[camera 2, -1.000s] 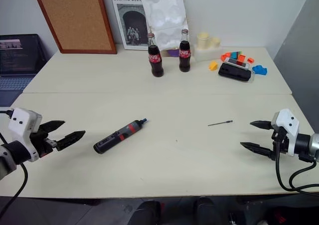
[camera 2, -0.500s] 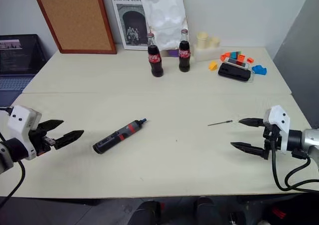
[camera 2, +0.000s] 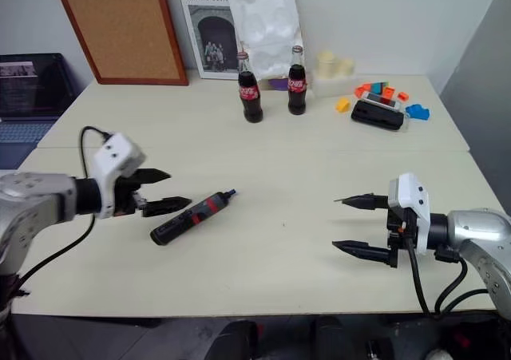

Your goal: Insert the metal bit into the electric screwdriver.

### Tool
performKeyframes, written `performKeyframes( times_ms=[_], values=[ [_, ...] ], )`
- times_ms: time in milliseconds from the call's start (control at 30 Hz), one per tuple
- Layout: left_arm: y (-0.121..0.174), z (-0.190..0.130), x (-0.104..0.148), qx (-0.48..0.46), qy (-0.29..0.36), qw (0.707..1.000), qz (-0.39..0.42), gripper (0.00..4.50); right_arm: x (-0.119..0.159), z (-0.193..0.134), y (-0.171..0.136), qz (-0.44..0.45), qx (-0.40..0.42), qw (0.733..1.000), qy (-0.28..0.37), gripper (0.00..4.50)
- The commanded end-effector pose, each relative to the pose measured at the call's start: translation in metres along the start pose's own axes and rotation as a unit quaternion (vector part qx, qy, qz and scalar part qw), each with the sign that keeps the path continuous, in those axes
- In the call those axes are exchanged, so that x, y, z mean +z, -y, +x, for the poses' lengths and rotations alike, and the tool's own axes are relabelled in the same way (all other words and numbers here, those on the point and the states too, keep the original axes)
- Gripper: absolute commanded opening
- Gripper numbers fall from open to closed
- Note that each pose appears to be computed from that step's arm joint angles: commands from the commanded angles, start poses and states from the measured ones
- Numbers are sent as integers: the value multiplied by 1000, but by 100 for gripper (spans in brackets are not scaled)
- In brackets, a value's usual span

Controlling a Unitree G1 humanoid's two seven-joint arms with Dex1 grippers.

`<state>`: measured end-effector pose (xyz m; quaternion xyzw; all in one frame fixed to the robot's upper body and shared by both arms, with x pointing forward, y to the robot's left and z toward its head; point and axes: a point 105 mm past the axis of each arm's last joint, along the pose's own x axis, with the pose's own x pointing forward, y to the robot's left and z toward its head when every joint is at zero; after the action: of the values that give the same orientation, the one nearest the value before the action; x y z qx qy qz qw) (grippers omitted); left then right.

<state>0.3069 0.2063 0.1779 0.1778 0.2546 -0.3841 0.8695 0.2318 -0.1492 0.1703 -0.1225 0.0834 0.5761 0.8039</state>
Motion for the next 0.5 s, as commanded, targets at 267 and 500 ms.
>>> performKeyframes(
  times_ms=[267, 500],
  values=[
    [-13, 41, -3, -24, -116, 992, 37, 450, 9, 14, -23, -9, 6, 999, 34, 450],
    [-17, 59, -7, -37, -141, 988, 49, 450, 11, 20, -31, -6, 5, 999, 44, 450]
  ],
)
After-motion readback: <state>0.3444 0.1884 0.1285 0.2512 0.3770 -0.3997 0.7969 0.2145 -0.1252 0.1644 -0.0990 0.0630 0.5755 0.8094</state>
